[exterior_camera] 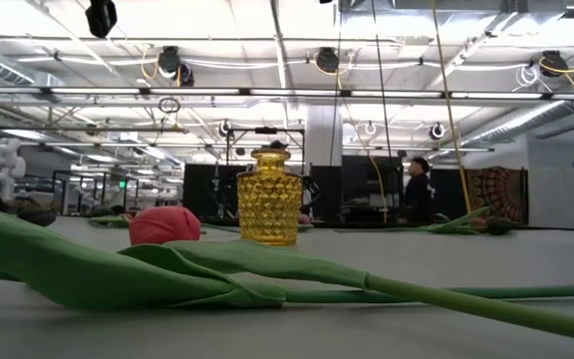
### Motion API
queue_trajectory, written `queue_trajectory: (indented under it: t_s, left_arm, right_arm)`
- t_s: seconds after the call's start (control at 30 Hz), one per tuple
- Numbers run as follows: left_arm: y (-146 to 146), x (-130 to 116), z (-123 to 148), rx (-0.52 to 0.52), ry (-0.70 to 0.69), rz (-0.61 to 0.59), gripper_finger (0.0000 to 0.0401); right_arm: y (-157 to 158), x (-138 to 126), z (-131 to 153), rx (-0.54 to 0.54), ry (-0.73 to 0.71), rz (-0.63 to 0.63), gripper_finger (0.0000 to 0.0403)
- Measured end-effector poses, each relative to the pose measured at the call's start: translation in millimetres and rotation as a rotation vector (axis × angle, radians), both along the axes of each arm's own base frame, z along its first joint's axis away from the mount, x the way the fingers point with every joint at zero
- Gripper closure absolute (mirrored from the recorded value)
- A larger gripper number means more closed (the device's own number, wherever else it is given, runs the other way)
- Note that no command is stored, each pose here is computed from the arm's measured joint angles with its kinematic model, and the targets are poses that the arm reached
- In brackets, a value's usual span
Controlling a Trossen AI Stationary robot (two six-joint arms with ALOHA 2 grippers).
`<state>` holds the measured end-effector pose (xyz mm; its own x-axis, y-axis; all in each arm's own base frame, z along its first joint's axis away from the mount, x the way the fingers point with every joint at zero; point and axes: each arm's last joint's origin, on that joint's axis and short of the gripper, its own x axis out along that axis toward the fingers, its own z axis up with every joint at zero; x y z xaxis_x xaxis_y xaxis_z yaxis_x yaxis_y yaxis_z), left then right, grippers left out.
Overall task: Sort flowers into vase by color
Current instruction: Put the middle right pink flower into the yellow vase
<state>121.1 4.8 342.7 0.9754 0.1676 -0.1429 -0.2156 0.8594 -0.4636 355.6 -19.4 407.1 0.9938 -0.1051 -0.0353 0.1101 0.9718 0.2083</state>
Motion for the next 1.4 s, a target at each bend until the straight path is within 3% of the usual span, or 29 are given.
queue_trajectory:
  t_s: [0.67, 1.4]
  left_arm:
    - [0, 0, 0, 0.0, 0.0, 0.0, 0.0375]
    - [0, 0, 0, 0.0, 0.0, 0.0, 0.0375]
  right_arm:
    - [0, 23, -25, 0.003, 0.06, 0.007, 0.0403]
    - [0, 24, -27, -0.02, 0.062, 0.009, 0.0403]
